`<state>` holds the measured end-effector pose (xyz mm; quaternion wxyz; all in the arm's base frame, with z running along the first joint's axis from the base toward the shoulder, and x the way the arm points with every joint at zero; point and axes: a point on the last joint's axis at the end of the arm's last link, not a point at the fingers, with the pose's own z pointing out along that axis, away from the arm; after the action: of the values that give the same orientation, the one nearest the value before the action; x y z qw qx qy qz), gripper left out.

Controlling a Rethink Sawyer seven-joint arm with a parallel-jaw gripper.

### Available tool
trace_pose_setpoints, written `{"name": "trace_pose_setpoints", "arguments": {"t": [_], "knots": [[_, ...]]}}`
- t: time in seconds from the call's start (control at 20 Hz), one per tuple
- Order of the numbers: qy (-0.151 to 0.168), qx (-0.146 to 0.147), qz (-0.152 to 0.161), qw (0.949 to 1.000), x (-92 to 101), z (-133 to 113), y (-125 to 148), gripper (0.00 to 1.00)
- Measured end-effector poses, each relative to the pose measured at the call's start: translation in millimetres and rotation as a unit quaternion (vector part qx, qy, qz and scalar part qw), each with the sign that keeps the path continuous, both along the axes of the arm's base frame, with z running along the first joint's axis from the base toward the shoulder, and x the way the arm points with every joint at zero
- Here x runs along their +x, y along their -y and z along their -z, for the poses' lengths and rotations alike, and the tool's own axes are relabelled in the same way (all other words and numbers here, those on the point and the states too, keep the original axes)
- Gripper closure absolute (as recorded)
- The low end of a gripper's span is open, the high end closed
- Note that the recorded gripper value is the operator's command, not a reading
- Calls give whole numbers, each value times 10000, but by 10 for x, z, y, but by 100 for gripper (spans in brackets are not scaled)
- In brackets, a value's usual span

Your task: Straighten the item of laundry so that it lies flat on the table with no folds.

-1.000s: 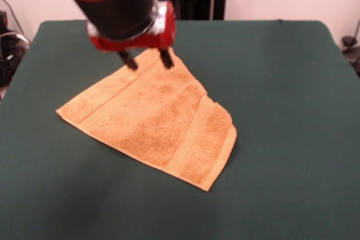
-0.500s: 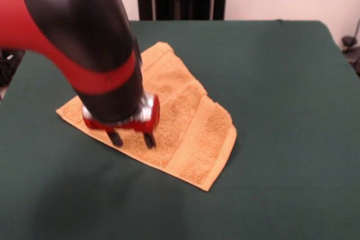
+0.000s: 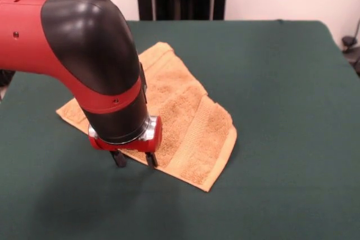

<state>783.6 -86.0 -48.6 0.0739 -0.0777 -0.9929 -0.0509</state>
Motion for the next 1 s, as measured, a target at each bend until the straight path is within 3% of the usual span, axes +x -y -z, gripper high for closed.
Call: {"name": "trace_pose_setpoints", "arguments": {"t": [0.6, 0.75, 0.8, 1.0], "knots": [[-30, 7, 10, 10000, -5, -55, 31, 0], [-137, 20, 6, 9999, -9, -194, 66, 0], [-275, 43, 0, 9996, -7, -378, 97, 0], [-456, 71, -15, 9989, -24, -730, 142, 0]]}}
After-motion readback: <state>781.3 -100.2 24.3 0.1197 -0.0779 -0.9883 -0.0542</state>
